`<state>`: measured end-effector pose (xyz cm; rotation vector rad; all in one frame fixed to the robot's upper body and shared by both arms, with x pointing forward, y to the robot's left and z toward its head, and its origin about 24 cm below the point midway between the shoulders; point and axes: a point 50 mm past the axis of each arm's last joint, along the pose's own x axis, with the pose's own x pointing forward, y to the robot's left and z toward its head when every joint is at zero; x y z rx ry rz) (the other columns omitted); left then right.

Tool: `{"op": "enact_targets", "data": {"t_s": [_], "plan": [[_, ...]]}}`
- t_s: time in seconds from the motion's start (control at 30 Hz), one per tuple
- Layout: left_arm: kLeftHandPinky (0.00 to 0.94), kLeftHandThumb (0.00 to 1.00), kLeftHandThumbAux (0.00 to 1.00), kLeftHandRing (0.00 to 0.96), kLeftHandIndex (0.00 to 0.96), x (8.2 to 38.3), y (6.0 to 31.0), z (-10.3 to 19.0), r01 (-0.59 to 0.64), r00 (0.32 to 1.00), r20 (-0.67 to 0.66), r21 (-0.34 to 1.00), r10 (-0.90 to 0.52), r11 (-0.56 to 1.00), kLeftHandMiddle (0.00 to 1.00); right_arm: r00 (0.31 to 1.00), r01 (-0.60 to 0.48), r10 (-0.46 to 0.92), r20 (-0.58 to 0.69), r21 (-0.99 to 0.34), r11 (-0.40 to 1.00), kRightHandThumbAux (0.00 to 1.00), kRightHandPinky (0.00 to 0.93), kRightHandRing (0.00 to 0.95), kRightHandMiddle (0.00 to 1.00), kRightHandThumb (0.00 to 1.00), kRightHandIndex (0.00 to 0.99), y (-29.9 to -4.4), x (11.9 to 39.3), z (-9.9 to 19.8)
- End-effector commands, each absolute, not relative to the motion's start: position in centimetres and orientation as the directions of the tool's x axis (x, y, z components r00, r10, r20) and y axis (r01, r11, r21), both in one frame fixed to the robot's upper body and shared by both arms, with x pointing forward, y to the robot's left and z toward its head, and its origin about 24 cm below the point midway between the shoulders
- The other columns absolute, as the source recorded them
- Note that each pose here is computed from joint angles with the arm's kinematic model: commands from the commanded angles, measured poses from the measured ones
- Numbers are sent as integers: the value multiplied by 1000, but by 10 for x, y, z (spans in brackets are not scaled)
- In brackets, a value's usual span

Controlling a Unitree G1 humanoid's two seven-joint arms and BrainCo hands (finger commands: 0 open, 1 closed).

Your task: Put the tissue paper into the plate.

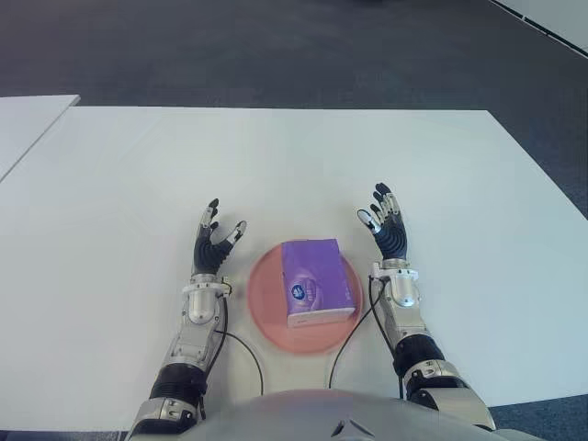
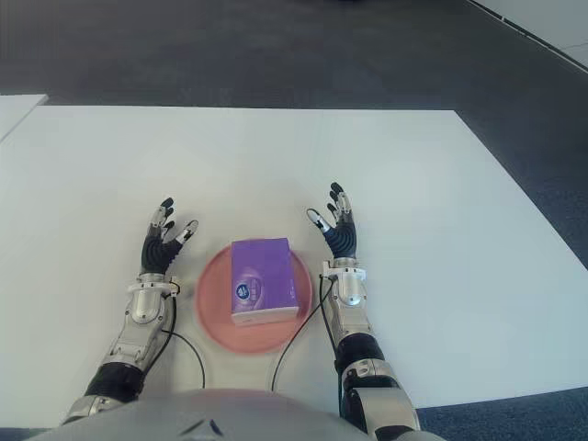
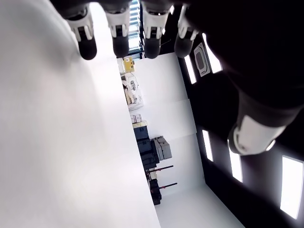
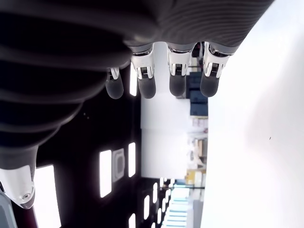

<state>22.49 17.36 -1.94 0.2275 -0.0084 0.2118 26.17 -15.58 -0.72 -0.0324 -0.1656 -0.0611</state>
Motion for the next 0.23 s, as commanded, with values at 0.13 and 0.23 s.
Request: {"op": "enact_targets", "data": {"t_s": [0.13,0.23], "plan": [[0,0,600,0,0,216,172,-29,-195,979,-21,226,205,954,0,998,50,-51,-32,-42,998,528,0,0,0,46,0,-150,222,-50],[0,0,600,0,0,216,172,-30,-194,979,-23,226,205,955,0,998,45,-47,-31,-47,998,528,0,0,0,42,0,-150,221,-50]]}}
